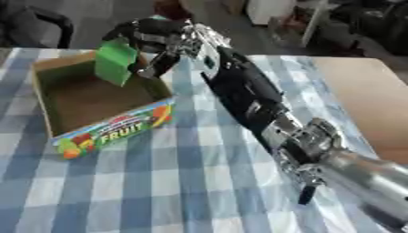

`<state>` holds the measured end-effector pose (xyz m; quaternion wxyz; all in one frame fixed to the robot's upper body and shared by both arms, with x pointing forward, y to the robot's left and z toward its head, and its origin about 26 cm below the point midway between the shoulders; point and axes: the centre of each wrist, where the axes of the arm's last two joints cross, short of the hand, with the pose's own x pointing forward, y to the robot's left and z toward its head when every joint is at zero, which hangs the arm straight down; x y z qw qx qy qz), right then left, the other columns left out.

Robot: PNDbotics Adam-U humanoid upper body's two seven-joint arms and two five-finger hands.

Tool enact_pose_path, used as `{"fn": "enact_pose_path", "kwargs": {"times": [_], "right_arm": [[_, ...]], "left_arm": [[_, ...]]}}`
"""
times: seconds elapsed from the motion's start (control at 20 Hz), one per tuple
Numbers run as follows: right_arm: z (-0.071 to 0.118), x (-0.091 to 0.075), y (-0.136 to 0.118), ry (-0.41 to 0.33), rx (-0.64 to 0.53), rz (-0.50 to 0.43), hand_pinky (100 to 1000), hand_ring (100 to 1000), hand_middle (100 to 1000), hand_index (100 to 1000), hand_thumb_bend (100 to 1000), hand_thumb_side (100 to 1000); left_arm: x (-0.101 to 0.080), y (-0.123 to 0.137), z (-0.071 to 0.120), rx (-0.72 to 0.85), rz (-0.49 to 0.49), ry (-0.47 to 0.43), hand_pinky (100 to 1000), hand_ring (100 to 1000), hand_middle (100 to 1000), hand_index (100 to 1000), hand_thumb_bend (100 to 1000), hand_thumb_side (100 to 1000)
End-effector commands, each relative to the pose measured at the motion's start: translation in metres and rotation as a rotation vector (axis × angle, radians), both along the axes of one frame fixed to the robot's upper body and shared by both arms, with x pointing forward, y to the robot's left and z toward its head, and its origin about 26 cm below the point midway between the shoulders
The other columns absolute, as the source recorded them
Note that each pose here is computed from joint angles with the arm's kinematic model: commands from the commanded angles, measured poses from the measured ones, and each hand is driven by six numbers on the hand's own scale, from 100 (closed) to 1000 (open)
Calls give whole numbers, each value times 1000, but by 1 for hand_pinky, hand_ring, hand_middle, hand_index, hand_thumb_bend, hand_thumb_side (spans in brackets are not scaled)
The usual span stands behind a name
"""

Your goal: Pick up objects on the table and place them in the box.

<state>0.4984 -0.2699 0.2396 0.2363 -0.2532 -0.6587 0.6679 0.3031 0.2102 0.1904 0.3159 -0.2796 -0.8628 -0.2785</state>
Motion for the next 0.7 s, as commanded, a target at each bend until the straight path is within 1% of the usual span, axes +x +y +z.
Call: {"fn": "enact_pose_path", "kwargs": {"times": [0.05,0.1,0.15,0.2,0.25,0.3,0.35,0.4,0.45,0.55,0.6,0.65,0.7], "right_arm": [[5,0,2,-14,-54,-3,600,610,403,975,100,253],[4,0,3,-15,-66,-3,606,613,410,979,100,274],[3,0,4,-19,-77,-2,636,629,453,999,100,344],[3,0,4,-27,-89,0,675,653,513,1000,106,428],[4,0,5,-39,-101,2,691,668,555,1000,153,464],[6,-1,5,-54,-111,5,740,720,711,1000,222,532],[9,-1,6,-73,-120,9,766,750,801,1000,261,588],[10,-2,6,-91,-129,13,790,757,821,1000,269,601],[13,-2,7,-109,-137,19,809,800,933,1000,347,666],[17,-4,7,-145,-154,29,825,819,973,1000,377,680],[18,-4,7,-160,-159,30,827,823,985,1000,383,674],[19,-5,7,-175,-159,30,829,826,998,1000,389,645],[21,-5,6,-189,-155,30,828,825,997,1000,354,636]], "left_arm": [[-2,0,10,-16,0,-31,719,638,621,804,100,604],[-2,0,10,-15,1,-30,719,638,621,804,100,605],[-2,0,10,-14,2,-29,718,637,621,804,100,606],[-2,0,10,-13,3,-28,717,637,621,805,100,605],[-2,0,10,-12,3,-28,717,637,621,805,100,605],[-2,0,10,-12,3,-28,717,637,621,805,100,605],[-2,0,10,-12,2,-28,718,638,621,805,100,605],[-2,0,10,-11,2,-28,718,637,621,805,100,605],[-2,0,10,-11,1,-27,714,635,620,805,100,605],[-2,0,9,-10,1,-26,715,635,621,805,100,606],[-2,0,9,-9,1,-26,717,637,621,805,100,606],[-2,1,9,-10,1,-25,724,641,622,805,100,606],[-2,1,9,-11,2,-25,726,642,622,804,100,604]]}}
